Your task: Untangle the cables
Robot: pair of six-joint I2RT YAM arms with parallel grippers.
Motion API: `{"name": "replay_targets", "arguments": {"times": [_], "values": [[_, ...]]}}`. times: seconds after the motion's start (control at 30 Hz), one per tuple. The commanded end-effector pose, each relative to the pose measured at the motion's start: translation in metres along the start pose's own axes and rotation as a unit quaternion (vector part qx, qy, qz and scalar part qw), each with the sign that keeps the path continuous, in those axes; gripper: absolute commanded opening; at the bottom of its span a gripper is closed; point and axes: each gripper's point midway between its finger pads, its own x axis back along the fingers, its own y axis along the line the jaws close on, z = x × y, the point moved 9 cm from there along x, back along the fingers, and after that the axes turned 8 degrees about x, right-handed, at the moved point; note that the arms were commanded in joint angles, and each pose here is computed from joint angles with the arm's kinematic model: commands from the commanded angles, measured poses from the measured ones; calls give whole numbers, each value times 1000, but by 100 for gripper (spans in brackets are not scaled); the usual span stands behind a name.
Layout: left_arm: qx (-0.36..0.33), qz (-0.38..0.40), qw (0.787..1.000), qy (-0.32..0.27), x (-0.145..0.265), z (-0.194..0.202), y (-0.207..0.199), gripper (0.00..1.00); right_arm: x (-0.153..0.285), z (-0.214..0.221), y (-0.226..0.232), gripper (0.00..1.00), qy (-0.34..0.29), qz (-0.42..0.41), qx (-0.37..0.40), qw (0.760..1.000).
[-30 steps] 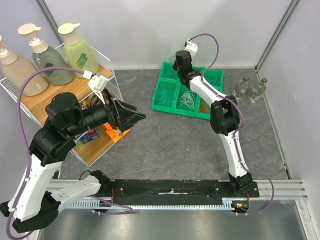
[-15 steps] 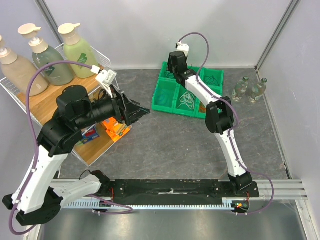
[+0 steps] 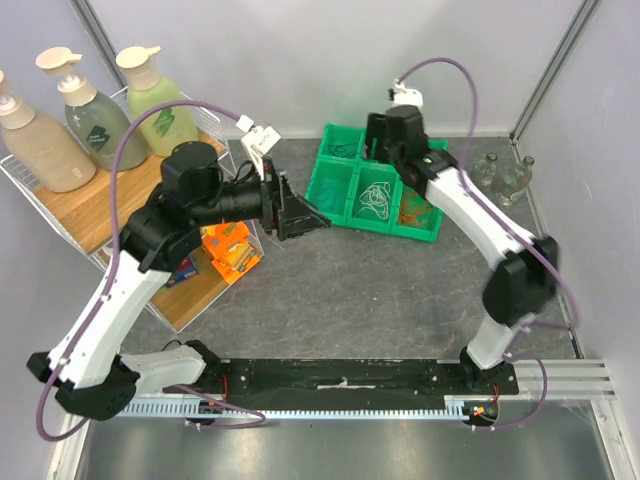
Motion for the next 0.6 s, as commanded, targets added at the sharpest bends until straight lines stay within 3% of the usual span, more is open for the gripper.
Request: {"name": "replay_targets", "arguments": {"times": [0.0,0.13,0.27,0.3,0.47,0.57], "values": [[-17,78,997,-3,-8,-13,-14,71,90,23,-29,76,17,-29,17,999],[-14,78,997,-19,-12,-17,-13,71,167,60,-63,77,45,-14,14,999],[-15,68,996,-53,-10,-15,-11,71,240,72,-94,79,17,6,-10,1000],[-14,69,996,-61,-9,-15,-11,71,260,70,-101,98,-2,7,-19,1000],[-31,62,992,-105,-2,-25,-17,72,328,48,-123,98,-94,2,-54,994],[-44,60,987,-142,4,-41,-29,73,345,24,-133,98,-117,56,-100,986]]}}
